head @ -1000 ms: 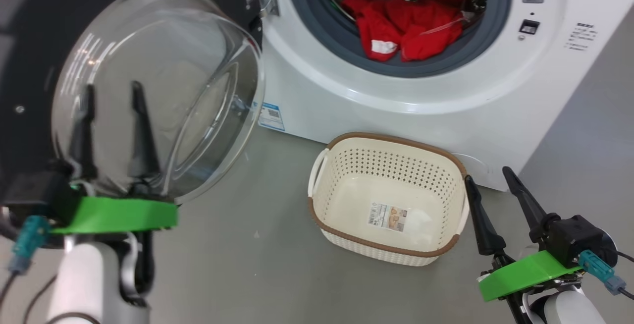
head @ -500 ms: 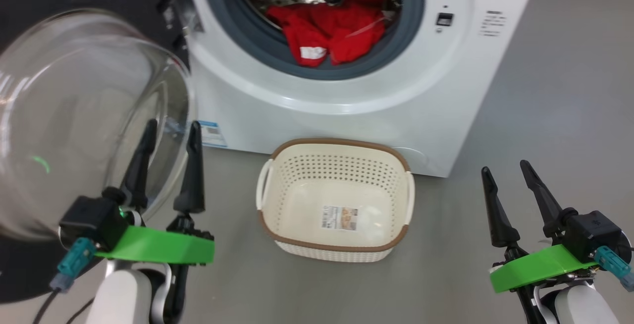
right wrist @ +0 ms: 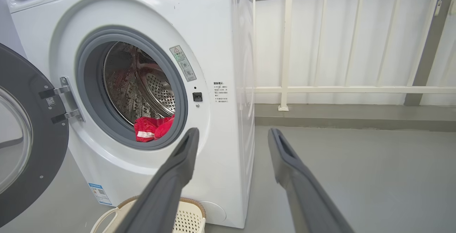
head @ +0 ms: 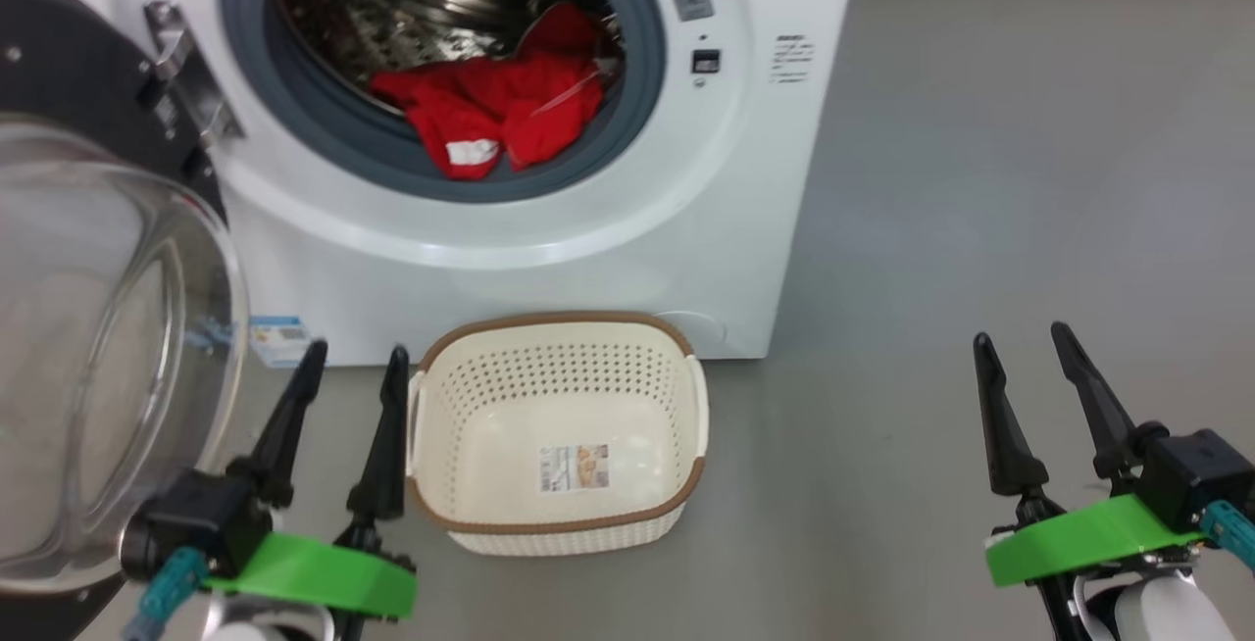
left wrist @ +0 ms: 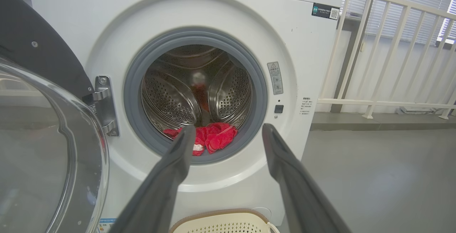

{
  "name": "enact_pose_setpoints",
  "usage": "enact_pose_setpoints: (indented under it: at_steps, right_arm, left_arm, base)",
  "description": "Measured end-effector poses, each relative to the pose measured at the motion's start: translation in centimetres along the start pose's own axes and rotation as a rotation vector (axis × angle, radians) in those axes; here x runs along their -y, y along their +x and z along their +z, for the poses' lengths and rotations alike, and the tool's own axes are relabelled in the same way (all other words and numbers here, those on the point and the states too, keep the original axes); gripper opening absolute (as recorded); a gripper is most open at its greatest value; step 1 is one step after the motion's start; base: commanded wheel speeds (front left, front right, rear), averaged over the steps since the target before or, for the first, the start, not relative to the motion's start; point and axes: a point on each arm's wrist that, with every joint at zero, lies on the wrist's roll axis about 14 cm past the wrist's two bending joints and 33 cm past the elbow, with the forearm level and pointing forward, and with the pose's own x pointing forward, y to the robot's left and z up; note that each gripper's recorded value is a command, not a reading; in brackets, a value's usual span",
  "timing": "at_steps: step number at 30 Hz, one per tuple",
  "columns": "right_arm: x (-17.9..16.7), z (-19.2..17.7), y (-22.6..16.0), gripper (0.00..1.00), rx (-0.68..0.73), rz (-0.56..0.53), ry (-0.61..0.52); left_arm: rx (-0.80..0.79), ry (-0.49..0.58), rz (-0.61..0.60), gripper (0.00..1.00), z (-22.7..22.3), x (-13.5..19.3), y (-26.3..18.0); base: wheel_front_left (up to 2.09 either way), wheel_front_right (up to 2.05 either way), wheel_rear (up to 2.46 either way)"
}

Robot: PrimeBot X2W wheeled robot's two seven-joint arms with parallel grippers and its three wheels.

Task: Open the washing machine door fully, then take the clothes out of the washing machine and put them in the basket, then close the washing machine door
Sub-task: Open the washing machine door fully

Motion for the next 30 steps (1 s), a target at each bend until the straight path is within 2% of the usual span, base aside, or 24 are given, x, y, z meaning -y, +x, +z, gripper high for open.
enact_pose_setpoints:
  at_steps: [8,17,30]
  right_arm:
    - [2.9,2.1,-3.4,1.0,0.047,-0.095,-0.019]
    - [4.8,3.6,-6.7,1.0,0.088,-0.168,-0.02]
    - [5.0,4.0,-7.8,1.0,0.103,-0.182,-0.014]
  left_arm:
    - [-0.111,0.004,-0.04,1.0,-2.7,1.1,-2.5]
    - [-0.125,-0.053,-0.054,1.0,-3.0,2.2,-3.5]
    - [-0.123,-0.034,-0.05,1.0,-2.8,2.6,-4.2]
  base:
    - [0.0,0.0,0.0]
    - [0.0,0.0,0.0]
    - [0.0,0.0,0.0]
